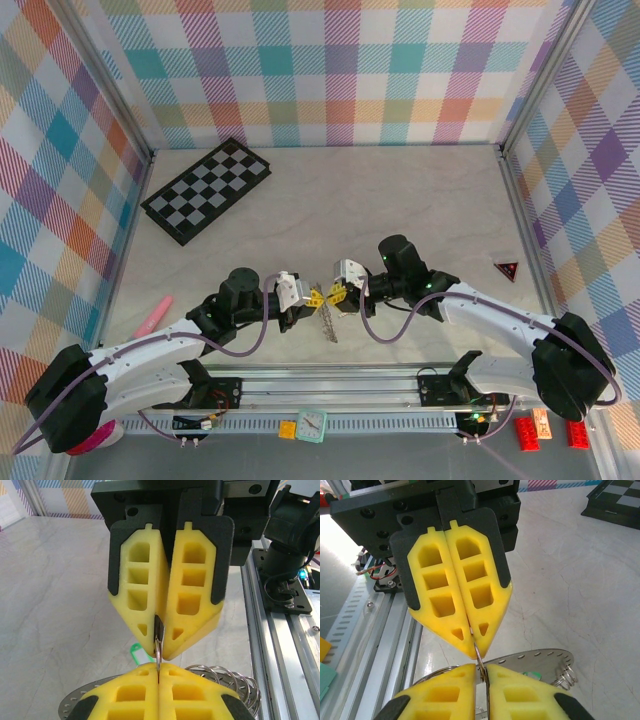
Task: Put the keys on the keyring
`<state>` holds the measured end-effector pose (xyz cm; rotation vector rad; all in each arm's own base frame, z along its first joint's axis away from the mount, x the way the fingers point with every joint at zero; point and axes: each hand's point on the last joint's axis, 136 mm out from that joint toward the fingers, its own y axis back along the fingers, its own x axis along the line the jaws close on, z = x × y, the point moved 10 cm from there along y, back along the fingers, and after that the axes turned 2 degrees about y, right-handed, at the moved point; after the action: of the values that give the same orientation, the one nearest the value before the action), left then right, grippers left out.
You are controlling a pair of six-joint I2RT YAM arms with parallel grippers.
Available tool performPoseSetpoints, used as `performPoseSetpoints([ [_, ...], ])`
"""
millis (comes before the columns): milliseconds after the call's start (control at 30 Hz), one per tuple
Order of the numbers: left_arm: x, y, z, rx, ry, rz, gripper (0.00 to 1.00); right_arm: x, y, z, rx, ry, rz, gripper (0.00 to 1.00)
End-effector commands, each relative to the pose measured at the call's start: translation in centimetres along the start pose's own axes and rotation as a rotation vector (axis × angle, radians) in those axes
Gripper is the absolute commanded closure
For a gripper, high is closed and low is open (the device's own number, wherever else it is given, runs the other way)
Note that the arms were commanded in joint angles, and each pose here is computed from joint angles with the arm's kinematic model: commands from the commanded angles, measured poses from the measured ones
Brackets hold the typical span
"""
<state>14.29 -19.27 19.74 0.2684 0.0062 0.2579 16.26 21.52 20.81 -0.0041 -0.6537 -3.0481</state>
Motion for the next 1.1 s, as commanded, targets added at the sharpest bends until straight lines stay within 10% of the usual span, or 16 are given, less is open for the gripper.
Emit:
performPoseSetpoints([
  [0,0.0,0.4,1.3,-0.077,-0.061,-0.005,1.00,-0.2,0.2,1.5,-0.042,0.045,0.020,0.91],
  [533,0.9,-0.4,1.2,0.061,-0.028,0.057,0.88,-0.1,0.2,2.3,-0.038,0.057,0.075,1.00],
  [1000,0.9,-0.4,1.6,0.066,-0.046,0.044,1.00,-0.5,-0.1,2.3,-0.011,0.041,0.056,1.00],
  [1067,1.0,-0.3,1.6,0.071,-0.045,0.062,1.00,-0.4,0.4,2.3,-0.016,0.029,0.006,0.85],
])
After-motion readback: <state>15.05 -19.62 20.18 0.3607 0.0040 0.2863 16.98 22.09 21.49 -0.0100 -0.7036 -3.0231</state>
